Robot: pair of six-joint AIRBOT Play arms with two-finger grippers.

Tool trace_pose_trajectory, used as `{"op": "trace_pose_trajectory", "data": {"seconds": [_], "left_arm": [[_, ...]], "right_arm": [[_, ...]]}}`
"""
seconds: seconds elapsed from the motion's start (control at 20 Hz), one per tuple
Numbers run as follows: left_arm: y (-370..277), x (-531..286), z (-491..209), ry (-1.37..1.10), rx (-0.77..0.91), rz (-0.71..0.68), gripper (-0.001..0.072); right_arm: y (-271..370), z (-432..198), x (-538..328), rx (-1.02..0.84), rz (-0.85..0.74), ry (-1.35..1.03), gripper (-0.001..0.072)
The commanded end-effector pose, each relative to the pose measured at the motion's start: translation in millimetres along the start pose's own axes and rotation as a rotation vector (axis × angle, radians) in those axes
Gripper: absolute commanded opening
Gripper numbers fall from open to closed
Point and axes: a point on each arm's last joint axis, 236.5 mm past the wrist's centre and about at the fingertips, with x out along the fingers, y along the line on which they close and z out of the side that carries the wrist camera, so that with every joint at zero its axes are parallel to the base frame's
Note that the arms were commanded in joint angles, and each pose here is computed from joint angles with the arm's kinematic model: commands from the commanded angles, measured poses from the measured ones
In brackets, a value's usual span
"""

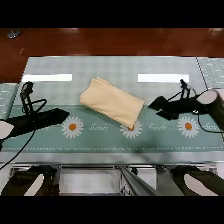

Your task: Fold the shirts.

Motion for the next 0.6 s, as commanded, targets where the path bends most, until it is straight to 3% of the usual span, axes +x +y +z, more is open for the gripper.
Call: {"op": "trace_pose_trajectory", "data": {"seconds": [0.0,0.4,0.45,0.55], "left_arm": [[2.0,1.9,3.6,-0.012,-0.005,0.005,0.0025],[7.4,9.6,-0.8,0.021,-0.022,0.016,0.0025],[7.7,9.9,-1.0,0.022,-0.022,0.016,0.0025],[7.8,10.1,-1.1,0.023,-0.023,0.016,0.0025]], "right_arm": [[-9.0,-38.4,48.2,0.065,0.013,0.074,0.0624],[42.5,-25.8,96.7,-0.011,0.074,0.169,0.0602],[51.9,-16.5,98.7,-0.021,0.086,0.164,0.0511],[77.3,-3.1,97.7,-0.085,0.126,0.184,0.0066]]}}
